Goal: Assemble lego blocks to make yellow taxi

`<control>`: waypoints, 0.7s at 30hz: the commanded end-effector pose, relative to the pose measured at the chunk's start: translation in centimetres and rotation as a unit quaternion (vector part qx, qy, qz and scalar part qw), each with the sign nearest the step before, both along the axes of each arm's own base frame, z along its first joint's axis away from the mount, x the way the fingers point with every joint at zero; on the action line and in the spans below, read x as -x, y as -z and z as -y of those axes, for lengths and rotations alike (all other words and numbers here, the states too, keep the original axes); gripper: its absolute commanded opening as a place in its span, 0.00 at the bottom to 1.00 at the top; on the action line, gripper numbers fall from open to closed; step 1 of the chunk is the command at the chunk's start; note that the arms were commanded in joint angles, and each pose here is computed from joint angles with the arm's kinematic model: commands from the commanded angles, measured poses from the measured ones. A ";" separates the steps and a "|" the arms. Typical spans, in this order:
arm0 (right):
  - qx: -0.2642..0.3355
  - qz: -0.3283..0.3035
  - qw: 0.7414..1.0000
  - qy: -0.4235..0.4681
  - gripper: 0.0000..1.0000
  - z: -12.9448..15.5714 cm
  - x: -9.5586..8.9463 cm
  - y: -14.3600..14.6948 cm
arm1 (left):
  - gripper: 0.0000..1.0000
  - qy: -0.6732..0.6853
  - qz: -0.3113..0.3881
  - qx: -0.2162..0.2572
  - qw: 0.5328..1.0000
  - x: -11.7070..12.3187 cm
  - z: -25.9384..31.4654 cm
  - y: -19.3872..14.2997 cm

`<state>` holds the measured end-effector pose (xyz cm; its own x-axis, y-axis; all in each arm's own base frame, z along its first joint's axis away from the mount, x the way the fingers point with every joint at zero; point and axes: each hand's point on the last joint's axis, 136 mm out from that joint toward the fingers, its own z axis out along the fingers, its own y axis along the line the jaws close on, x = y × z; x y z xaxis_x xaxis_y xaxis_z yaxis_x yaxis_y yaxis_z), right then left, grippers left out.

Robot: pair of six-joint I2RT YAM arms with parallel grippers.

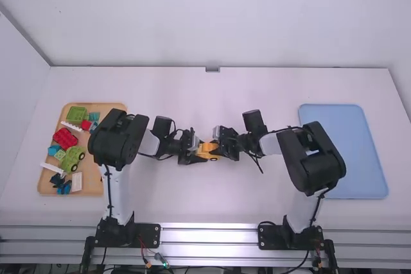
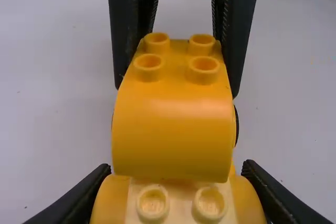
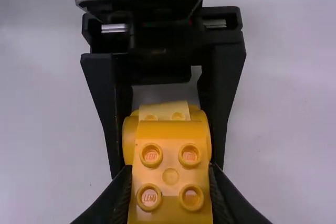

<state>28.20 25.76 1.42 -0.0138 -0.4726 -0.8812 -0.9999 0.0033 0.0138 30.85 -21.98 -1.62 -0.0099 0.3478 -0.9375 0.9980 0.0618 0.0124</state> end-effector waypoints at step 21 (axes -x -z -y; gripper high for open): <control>0.113 0.020 0.993 0.002 0.00 -0.6 0.8 3.5 | 0.22 0.008 -0.017 -0.003 1.000 1.0 0.3 0.7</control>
